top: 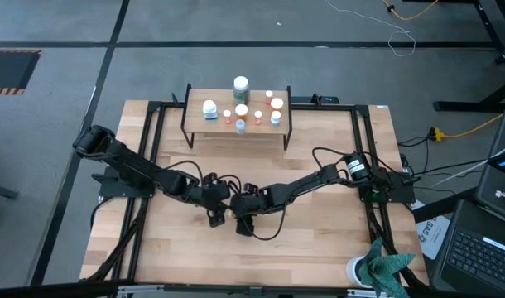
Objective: Pick and place medicine bottles onto shelf by color
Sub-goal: Put the orange pill bottle on the shelf
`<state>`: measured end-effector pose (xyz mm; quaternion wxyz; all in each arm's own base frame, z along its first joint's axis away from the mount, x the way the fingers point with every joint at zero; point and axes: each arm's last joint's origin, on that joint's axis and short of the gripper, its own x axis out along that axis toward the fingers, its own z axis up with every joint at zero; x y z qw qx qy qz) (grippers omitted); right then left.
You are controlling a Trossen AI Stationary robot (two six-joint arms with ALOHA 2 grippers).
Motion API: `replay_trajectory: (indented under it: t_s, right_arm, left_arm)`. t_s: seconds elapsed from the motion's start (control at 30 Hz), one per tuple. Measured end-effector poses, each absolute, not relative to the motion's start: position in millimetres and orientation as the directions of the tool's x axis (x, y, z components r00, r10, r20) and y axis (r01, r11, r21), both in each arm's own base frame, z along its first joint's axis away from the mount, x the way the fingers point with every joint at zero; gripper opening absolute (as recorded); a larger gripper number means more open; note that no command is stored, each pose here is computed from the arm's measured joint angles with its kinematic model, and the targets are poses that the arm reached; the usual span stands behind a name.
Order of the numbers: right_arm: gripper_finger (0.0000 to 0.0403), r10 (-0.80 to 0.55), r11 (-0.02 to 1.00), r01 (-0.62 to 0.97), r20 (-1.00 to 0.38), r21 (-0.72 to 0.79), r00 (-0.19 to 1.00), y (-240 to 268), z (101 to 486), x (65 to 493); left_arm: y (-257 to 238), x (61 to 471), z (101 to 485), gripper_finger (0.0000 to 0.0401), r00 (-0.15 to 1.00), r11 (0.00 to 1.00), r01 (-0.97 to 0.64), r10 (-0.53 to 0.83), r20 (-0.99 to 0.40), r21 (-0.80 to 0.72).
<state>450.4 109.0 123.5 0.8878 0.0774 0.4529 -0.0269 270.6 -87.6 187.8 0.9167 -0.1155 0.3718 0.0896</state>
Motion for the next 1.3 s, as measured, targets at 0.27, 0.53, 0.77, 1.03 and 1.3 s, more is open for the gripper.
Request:
replay_trajectory:
  t_s: [0.27,0.53,0.77,1.03,1.3]
  right_arm:
    - [0.0219,0.007,0.988,0.124,-0.81,0.098,0.586,109,123,450]
    - [0.0186,-0.093,0.981,0.192,-0.783,0.035,0.615,113,125,450]
    - [0.0187,-0.072,0.985,0.166,-0.731,0.057,0.679,117,130,455]
    - [0.0187,-0.046,0.986,0.146,-0.721,0.078,0.692,119,131,457]
    - [0.0187,-0.023,0.987,0.131,-0.722,0.094,0.691,119,131,457]
  left_arm:
    - [-86,267,184,0.0182,0.668,0.951,-0.279,0.093,-0.738,-0.134]
    - [-85,256,178,0.0182,0.577,0.943,-0.322,0.121,-0.808,-0.089]
    - [-86,257,176,0.0182,0.57,0.944,-0.315,0.101,-0.816,-0.103]
    - [-89,264,179,0.0182,0.627,0.95,-0.273,0.057,-0.777,-0.151]
    - [-90,267,184,0.0182,0.647,0.951,-0.261,0.042,-0.761,-0.169]
